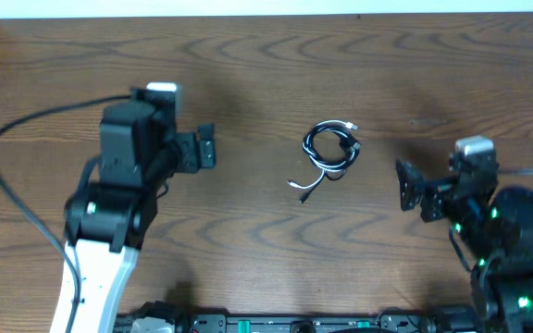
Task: Untangle cables
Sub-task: 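Move the left gripper over the cable bundle and grasp it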
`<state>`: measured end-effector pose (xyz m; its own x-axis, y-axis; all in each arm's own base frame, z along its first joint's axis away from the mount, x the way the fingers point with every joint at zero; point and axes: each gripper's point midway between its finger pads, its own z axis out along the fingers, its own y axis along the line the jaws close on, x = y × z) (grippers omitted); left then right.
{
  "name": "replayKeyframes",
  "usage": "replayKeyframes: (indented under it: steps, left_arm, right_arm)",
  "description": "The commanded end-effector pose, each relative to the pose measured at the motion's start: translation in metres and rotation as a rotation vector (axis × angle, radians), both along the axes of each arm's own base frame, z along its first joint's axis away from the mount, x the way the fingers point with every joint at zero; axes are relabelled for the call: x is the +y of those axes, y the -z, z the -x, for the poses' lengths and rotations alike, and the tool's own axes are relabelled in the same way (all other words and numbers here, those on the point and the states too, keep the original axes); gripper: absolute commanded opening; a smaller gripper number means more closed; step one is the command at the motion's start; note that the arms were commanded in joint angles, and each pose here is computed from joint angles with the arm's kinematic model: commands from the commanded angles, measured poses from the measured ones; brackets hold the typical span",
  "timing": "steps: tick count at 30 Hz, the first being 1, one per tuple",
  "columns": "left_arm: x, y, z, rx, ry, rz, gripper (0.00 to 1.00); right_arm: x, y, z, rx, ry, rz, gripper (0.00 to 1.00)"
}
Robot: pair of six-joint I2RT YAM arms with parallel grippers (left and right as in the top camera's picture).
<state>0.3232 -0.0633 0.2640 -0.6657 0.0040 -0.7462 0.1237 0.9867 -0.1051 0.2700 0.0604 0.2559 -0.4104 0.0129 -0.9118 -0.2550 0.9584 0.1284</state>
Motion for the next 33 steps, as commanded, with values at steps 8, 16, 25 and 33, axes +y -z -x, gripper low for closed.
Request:
replayKeyframes:
  steps: [8,16,25,33]
  left_arm:
    - [-0.084,0.007,-0.046,0.296,0.134,0.100,0.99]
    - [-0.125,0.059,-0.063,0.470,0.197,0.262,0.75]
    - [-0.159,0.169,-0.071,0.807,-0.162,0.390,0.66]
    - [-0.215,0.227,-0.053,0.894,-0.151,0.357,0.51]
  right_arm:
    - [0.006,-0.049,-0.048,0.284,-0.144,-0.004,0.99]
    - [0.012,-0.033,-0.059,0.359,-0.177,-0.062,0.99]
    - [-0.020,-0.014,-0.057,0.463,0.055,-0.039,0.99]
    - [-0.035,0.003,-0.050,0.565,0.210,-0.082,0.89]
